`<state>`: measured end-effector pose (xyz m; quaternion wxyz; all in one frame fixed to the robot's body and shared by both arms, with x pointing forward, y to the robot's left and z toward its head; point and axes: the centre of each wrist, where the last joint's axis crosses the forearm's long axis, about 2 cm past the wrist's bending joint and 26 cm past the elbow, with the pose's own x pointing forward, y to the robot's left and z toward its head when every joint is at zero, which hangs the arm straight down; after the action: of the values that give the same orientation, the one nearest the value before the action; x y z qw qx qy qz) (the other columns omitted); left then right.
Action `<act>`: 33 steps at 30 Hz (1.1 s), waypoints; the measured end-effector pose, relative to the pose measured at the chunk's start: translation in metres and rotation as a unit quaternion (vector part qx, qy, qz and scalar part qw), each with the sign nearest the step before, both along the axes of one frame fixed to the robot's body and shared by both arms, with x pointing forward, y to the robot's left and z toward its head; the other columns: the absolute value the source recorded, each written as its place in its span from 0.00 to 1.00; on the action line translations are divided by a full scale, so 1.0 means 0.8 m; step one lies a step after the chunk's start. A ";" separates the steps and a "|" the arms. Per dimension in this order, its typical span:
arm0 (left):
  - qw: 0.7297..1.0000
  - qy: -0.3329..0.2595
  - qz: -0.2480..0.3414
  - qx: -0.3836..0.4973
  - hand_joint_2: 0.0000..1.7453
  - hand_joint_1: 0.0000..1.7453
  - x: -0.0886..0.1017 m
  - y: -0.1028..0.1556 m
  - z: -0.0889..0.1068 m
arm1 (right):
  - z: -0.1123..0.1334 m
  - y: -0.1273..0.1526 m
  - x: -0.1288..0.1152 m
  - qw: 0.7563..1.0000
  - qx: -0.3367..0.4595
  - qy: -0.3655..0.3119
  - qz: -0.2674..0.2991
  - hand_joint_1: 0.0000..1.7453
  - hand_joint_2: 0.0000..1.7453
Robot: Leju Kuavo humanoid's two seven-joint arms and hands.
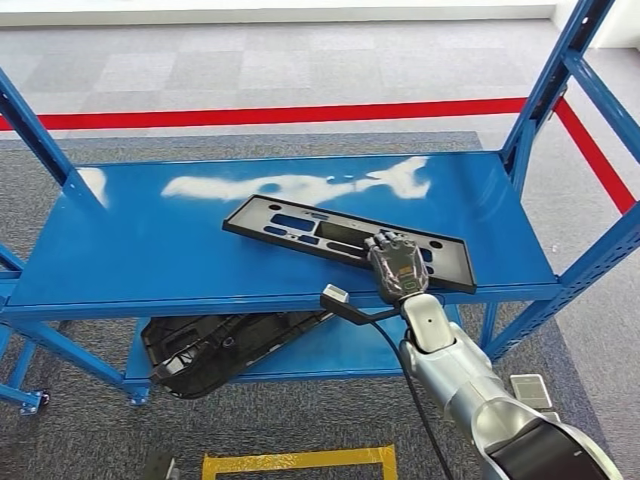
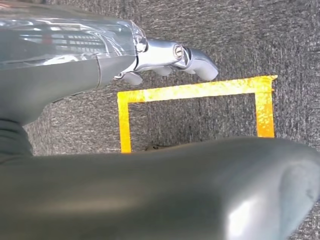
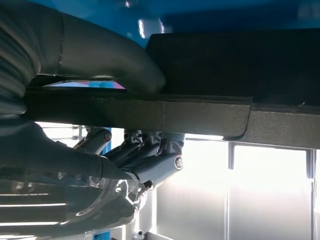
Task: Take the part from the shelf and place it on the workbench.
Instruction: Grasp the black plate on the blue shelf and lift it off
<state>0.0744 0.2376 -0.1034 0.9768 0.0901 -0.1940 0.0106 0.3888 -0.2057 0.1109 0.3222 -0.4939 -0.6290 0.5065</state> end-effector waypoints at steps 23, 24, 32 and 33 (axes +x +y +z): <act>0.995 -0.097 0.008 -0.023 0.25 0.00 -0.009 -0.001 -0.002 | 0.112 -0.014 -0.063 0.958 0.233 -0.118 0.121 1.00 1.00; 0.995 -0.100 0.008 -0.025 0.50 0.00 -0.009 -0.002 -0.002 | 0.115 -0.016 -0.067 0.954 0.245 -0.119 0.129 1.00 1.00; 0.991 -0.118 0.019 -0.057 1.00 0.00 -0.018 -0.003 -0.003 | 0.135 -0.026 -0.108 0.921 0.312 -0.131 0.193 1.00 1.00; 0.991 -0.118 0.019 -0.057 1.00 0.00 -0.018 -0.003 -0.003 | 0.136 -0.027 -0.111 0.920 0.313 -0.133 0.195 1.00 1.00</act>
<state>0.0600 0.2354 -0.1060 0.9502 0.0360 -0.3052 0.0512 0.3000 -0.2269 0.2199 0.2682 -0.2979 -0.8767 0.2658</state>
